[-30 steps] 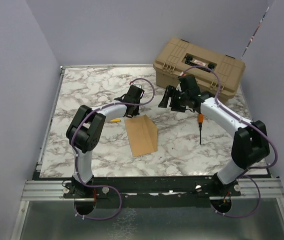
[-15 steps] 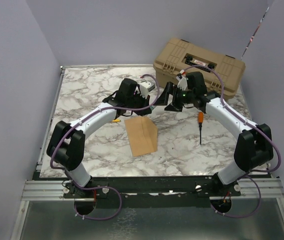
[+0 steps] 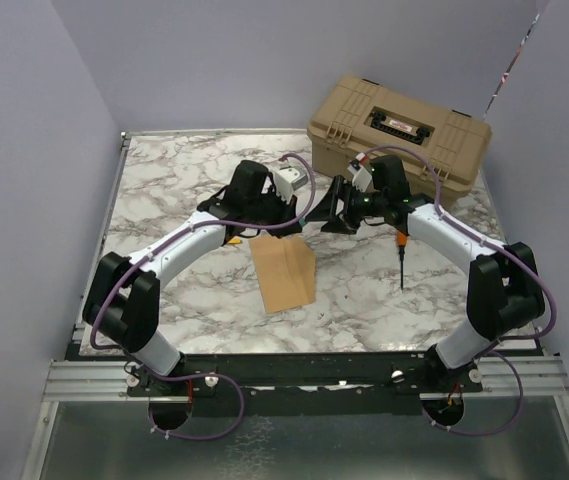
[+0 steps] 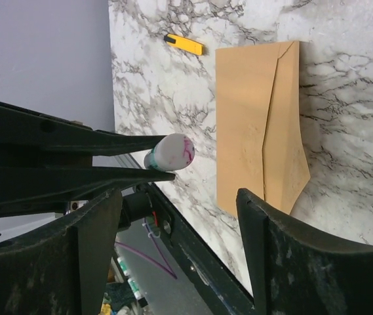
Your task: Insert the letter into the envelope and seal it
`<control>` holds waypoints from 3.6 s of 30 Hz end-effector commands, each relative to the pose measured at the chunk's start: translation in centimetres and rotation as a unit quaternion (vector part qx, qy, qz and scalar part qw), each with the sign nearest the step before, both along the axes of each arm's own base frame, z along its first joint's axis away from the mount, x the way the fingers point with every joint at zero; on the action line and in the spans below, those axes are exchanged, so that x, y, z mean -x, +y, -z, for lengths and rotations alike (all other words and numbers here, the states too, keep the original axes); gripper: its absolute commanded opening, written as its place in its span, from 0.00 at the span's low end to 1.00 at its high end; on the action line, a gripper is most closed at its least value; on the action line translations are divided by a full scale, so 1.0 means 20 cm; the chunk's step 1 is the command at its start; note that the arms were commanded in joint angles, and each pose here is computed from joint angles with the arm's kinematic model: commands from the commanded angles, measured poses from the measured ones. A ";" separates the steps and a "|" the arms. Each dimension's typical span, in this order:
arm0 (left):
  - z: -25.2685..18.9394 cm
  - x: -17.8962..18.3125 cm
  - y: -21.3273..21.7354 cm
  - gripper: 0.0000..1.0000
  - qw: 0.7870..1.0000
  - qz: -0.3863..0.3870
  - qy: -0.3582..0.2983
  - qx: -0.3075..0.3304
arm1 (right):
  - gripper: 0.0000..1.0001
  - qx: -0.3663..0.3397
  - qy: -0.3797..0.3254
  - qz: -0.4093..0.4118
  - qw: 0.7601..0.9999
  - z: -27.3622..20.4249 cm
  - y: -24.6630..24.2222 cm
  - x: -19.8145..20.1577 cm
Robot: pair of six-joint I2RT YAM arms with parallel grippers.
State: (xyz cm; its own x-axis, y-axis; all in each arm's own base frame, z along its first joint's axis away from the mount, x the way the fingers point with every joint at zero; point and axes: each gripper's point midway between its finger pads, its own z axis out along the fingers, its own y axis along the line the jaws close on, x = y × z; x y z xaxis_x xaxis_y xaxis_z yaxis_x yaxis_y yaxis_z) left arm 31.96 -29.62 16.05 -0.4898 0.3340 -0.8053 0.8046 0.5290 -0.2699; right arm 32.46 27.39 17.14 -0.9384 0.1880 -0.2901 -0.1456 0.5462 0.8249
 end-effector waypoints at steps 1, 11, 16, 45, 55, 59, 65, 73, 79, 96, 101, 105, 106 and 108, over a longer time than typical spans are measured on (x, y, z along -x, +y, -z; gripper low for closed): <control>-0.10 0.05 -0.03 0.00 0.999 0.032 -0.021 0.029 | 0.75 -0.030 -0.013 -0.014 0.999 -0.04 0.04 0.00; -0.11 0.10 -0.03 0.00 0.998 0.031 -0.017 0.048 | 0.55 -0.081 -0.016 -0.041 0.996 -0.05 0.10 0.00; -0.12 0.10 -0.03 0.00 0.998 0.032 -0.020 0.053 | 0.57 -0.090 -0.006 -0.061 0.994 -0.03 0.11 0.03; -0.01 0.33 0.13 0.00 0.998 0.015 0.033 0.042 | 0.01 -0.107 -0.075 -0.055 0.990 -0.24 -0.04 -0.13; -0.08 0.33 0.19 0.00 0.996 0.018 0.048 0.078 | 0.01 -0.110 -0.126 -0.054 0.984 -0.42 -0.07 -0.17; -0.14 0.27 0.19 0.00 0.996 0.001 0.032 0.085 | 0.01 -0.003 -0.177 -0.041 0.983 -0.38 -0.10 -0.22; -0.19 0.13 0.21 0.00 0.994 -0.066 0.004 0.083 | 0.01 0.234 -0.192 0.049 0.952 -0.06 -0.25 -0.35; -0.21 0.04 0.22 0.00 0.988 -0.117 -0.004 0.097 | 0.01 0.482 -0.160 0.124 0.853 0.36 -0.53 -0.36; -0.18 0.02 0.21 0.00 0.987 -0.127 0.013 0.103 | 0.01 0.491 -0.177 0.175 0.835 0.51 -0.58 -0.39; -0.20 -0.01 0.17 0.00 0.985 -0.122 0.024 0.116 | 0.26 0.486 -0.167 0.197 0.835 0.78 -0.59 -0.37; -0.32 -0.04 0.14 0.00 0.984 -0.115 0.007 0.133 | 0.38 0.484 -0.153 0.200 0.838 0.76 -0.59 -0.35; -0.42 -0.08 0.12 0.00 0.983 -0.111 -0.010 0.146 | 0.51 0.456 -0.163 0.212 0.849 0.64 -0.56 -0.36; -0.43 -0.09 0.11 0.00 0.983 -0.111 -0.009 0.148 | 0.53 0.450 -0.164 0.213 0.851 0.61 -0.55 -0.36; -0.44 -0.10 0.11 0.00 0.982 -0.113 -0.007 0.152 | 0.57 0.441 -0.164 0.217 0.855 0.53 -0.53 -0.37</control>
